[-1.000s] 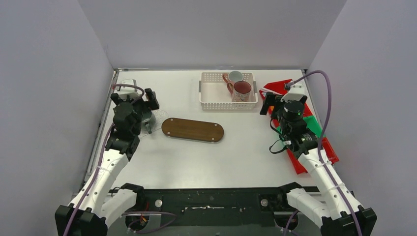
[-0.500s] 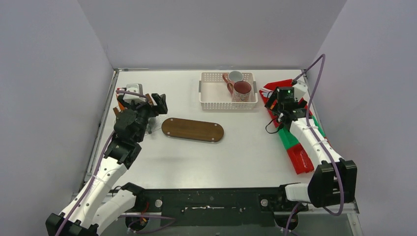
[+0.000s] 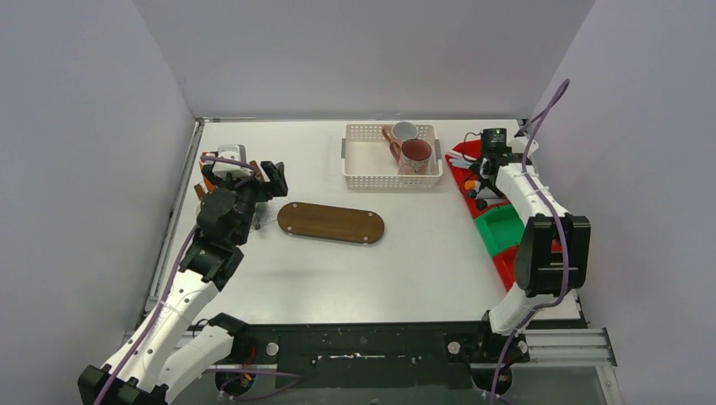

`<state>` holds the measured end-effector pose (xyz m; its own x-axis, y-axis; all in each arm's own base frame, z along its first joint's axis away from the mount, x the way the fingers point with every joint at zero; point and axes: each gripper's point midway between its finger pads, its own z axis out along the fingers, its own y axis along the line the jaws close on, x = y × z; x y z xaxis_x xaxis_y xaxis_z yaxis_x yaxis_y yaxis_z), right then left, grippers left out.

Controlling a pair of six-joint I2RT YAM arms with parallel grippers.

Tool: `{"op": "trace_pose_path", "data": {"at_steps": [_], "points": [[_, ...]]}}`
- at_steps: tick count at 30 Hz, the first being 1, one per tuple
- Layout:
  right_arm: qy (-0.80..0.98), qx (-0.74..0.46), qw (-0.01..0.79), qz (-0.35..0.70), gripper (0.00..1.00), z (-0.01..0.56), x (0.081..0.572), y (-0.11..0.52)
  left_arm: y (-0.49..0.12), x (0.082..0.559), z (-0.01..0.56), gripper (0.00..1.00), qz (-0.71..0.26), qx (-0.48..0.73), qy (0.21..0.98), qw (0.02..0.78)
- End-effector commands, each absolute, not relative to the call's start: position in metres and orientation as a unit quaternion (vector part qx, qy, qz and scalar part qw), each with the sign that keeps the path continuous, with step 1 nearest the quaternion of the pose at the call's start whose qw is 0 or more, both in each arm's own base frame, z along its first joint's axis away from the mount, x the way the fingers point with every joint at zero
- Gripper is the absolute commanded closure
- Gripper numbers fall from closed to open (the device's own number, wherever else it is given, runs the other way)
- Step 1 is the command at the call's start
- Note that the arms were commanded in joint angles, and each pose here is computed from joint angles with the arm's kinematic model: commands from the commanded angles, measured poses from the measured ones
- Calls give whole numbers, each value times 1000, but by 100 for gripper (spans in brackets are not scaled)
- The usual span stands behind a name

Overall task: Prepare toiletry sets of a toothbrush and toothpaste on the tray
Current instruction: Pick up the toothpaste from the storage box.

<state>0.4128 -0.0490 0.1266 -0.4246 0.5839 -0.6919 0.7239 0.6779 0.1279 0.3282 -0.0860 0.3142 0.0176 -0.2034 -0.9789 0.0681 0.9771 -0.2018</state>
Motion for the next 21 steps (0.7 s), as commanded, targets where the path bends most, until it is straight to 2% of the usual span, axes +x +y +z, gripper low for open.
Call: {"op": "trace_pose_path", "data": {"at_steps": [1,10,21], "points": [[819,435,357,-114,44,129,422,-60,-84,326,327,3,-94,-50,678,727],[819,463,308,-140,49,101,419,-68,-85,327,325,3,-92,-46,681,725],[820,481,284,-126,56,74,422,-73,-86,328,323,3,-90,-42,682,724]]}}
